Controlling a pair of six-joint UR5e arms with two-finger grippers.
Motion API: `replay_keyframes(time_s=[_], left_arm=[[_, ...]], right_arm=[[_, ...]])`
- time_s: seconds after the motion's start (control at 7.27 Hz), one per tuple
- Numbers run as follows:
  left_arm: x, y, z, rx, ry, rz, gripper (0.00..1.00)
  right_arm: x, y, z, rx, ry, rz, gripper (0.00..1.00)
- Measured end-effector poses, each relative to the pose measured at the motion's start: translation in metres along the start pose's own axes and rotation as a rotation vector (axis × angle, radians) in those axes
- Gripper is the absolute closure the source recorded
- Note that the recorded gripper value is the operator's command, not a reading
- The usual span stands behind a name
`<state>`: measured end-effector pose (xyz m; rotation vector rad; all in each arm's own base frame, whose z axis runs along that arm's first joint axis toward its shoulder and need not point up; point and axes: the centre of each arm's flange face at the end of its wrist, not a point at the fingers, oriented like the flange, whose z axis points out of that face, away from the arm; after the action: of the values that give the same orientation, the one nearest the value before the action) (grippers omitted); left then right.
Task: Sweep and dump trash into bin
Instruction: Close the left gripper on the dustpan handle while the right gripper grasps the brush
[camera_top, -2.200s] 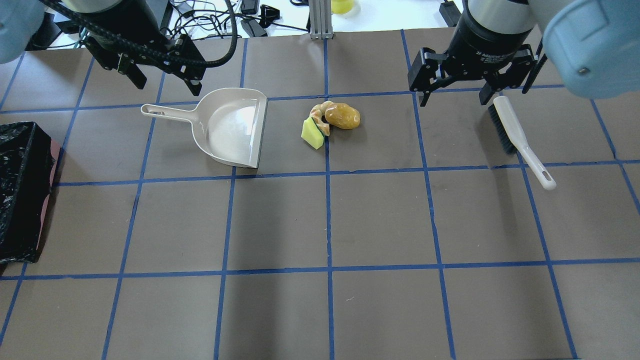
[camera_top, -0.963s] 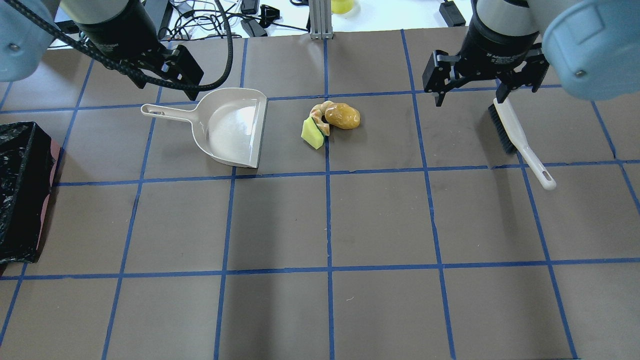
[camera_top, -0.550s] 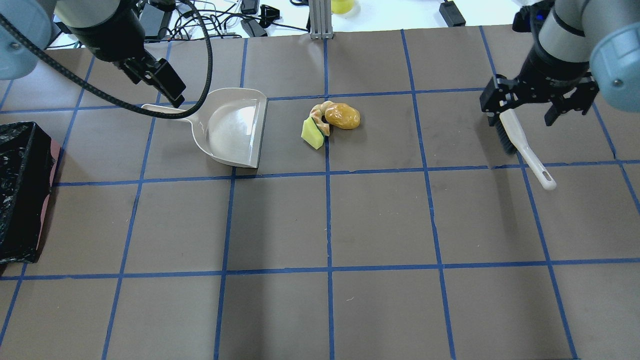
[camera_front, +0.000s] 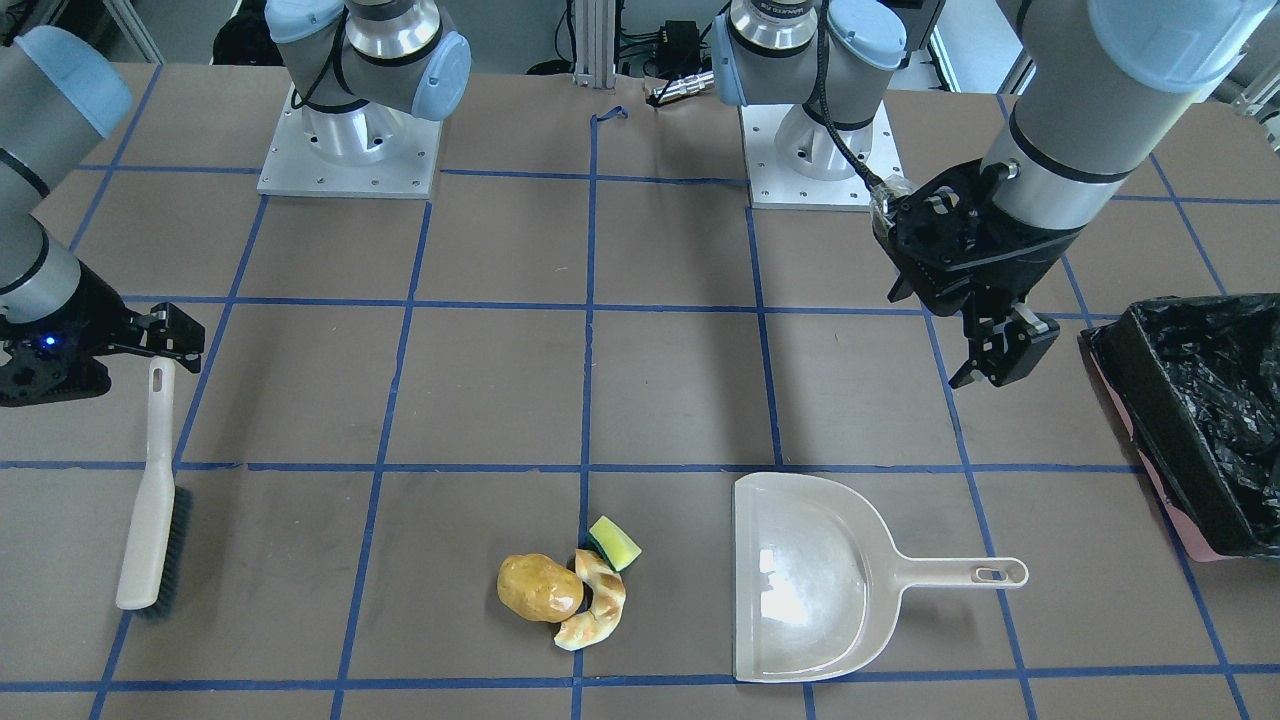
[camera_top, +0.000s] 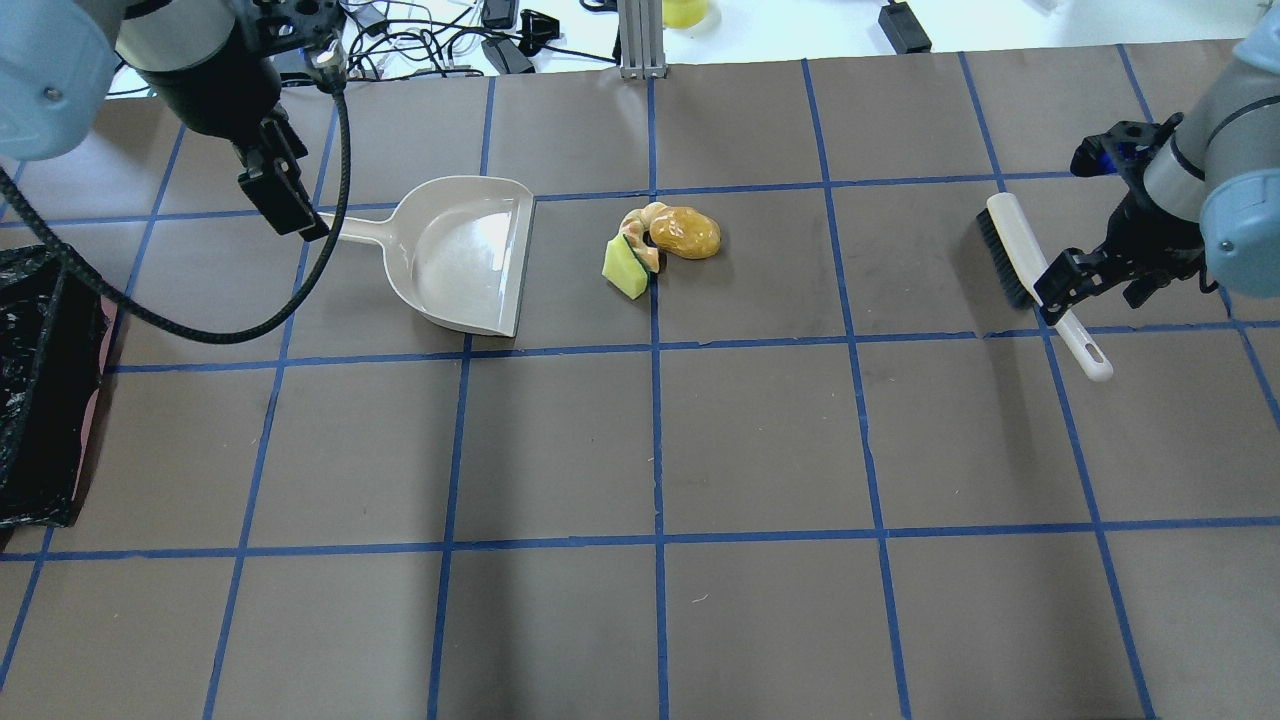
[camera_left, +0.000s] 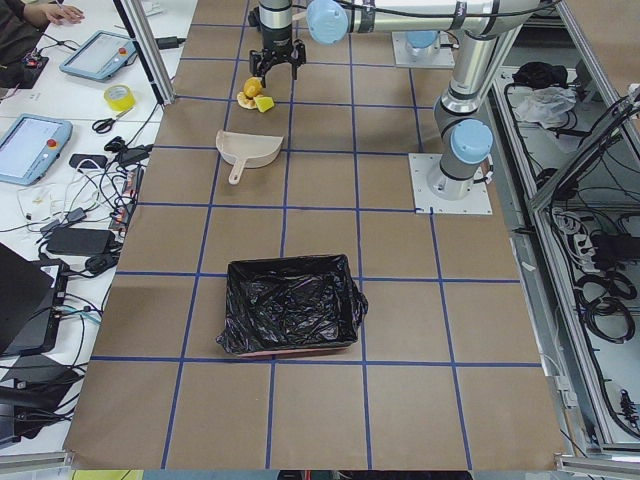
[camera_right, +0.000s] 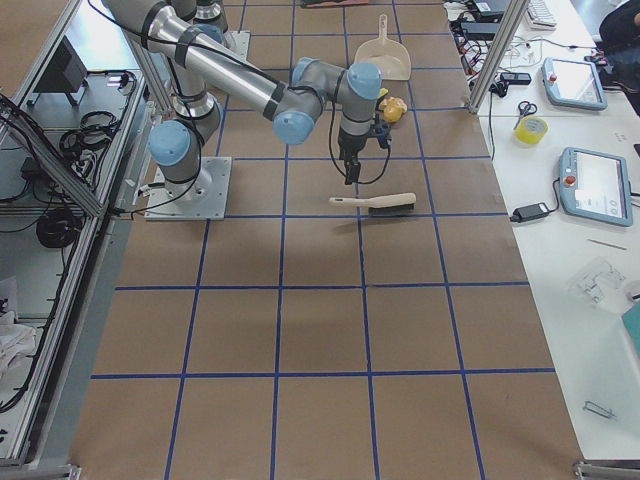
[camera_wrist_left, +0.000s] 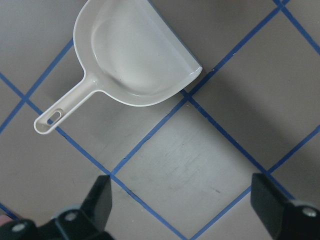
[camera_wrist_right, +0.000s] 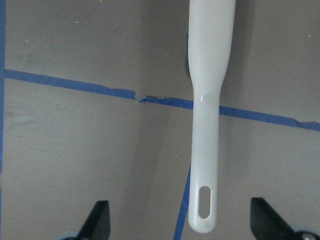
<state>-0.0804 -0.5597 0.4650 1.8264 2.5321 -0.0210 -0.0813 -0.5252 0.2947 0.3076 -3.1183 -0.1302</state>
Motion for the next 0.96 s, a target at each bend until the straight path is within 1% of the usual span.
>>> replay_keyframes(time_s=[0.14, 0.28, 0.41, 0.55, 0.69, 0.83, 0.96], left_arm=[[-0.015, 0.012, 0.022, 0.004, 0.005, 0.071, 0.02], [-0.031, 0.026, 0.044, 0.006, 0.013, 0.145, 0.0], [-0.047, 0.04, 0.063, 0.007, 0.021, 0.207, 0.0], [-0.063, 0.05, 0.079, 0.004, 0.019, 0.244, 0.0], [-0.08, 0.055, 0.097, -0.002, 0.001, 0.262, 0.0], [-0.095, 0.059, 0.117, -0.008, -0.018, 0.266, 0.0], [-0.104, 0.065, 0.136, -0.011, -0.01, 0.261, 0.0]], right_arm=[[0.008, -0.006, 0.02, -0.015, -0.011, -0.026, 0.04], [0.015, -0.009, 0.034, -0.032, -0.016, -0.048, 0.07], [0.019, -0.01, 0.045, -0.048, -0.021, -0.058, 0.14], [0.021, -0.008, 0.053, -0.063, -0.024, -0.06, 0.25], [0.021, -0.006, 0.058, -0.076, -0.023, -0.058, 0.43], [0.021, -0.005, 0.061, -0.083, -0.024, -0.058, 0.56], [0.022, -0.004, 0.062, -0.091, -0.02, -0.058, 0.67]])
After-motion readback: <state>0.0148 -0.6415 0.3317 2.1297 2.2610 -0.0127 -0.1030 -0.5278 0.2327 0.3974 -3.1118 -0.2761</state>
